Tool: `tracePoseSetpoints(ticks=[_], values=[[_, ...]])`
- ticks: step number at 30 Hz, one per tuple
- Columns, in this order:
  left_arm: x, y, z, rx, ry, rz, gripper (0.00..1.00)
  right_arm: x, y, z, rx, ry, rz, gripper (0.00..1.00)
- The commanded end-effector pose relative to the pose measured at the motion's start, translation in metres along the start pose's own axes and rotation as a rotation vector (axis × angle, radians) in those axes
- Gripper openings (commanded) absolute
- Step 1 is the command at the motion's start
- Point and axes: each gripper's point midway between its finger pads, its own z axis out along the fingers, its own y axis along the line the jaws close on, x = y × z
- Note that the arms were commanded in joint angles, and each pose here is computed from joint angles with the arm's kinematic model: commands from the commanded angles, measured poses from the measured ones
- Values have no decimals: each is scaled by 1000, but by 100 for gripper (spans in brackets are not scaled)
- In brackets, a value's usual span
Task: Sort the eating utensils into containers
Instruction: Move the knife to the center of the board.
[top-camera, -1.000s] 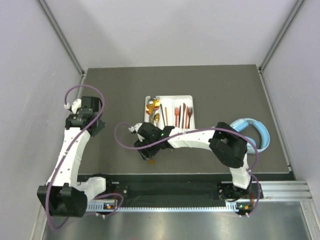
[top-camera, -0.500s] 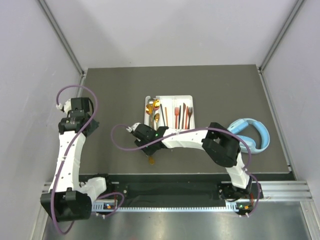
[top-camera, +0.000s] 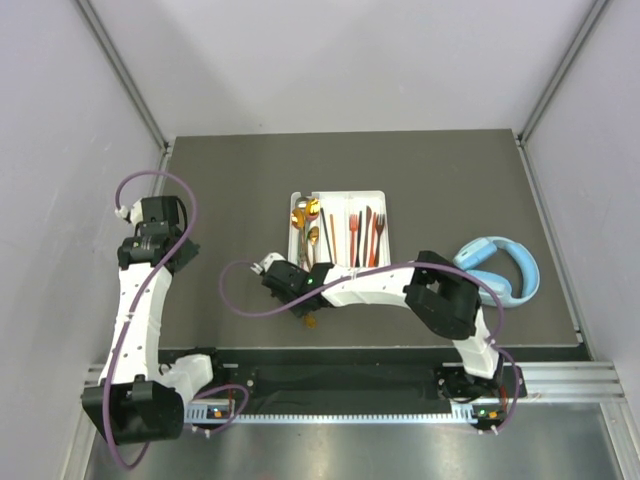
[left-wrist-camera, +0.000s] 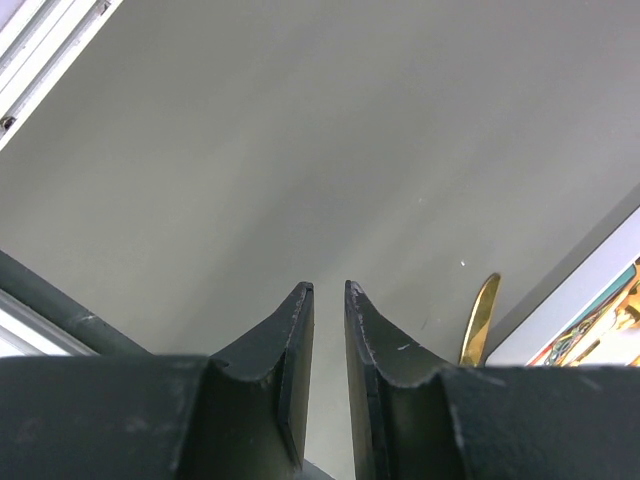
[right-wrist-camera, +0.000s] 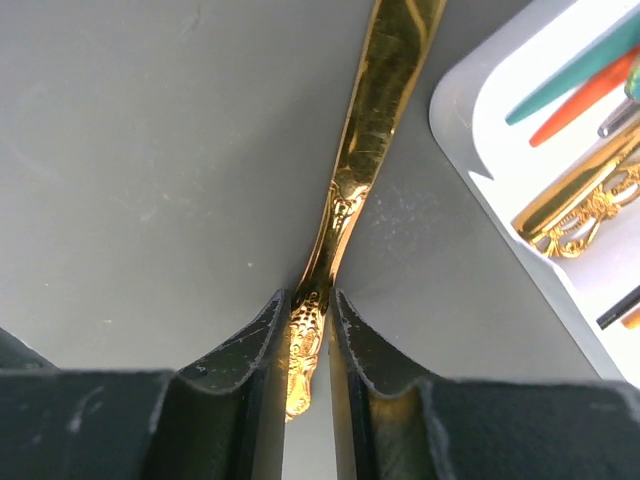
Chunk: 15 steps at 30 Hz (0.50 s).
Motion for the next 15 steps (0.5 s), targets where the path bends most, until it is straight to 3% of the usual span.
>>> tracePoseSetpoints(ticks=[1,6,9,15], values=[[-8,-5,0,36,-42,2,24,126,-37,-7,124,400,-148,0],[-7,-7,2,46,-38,0,24,122,-37,-28,97,329,-116,0],[-7,-10,4,59,-34,-4,25,95,-35,-52,61,209,-92,0],[-2,-13,8,78,-21,-4,24,96,-42,-52,90,227,-146,0]])
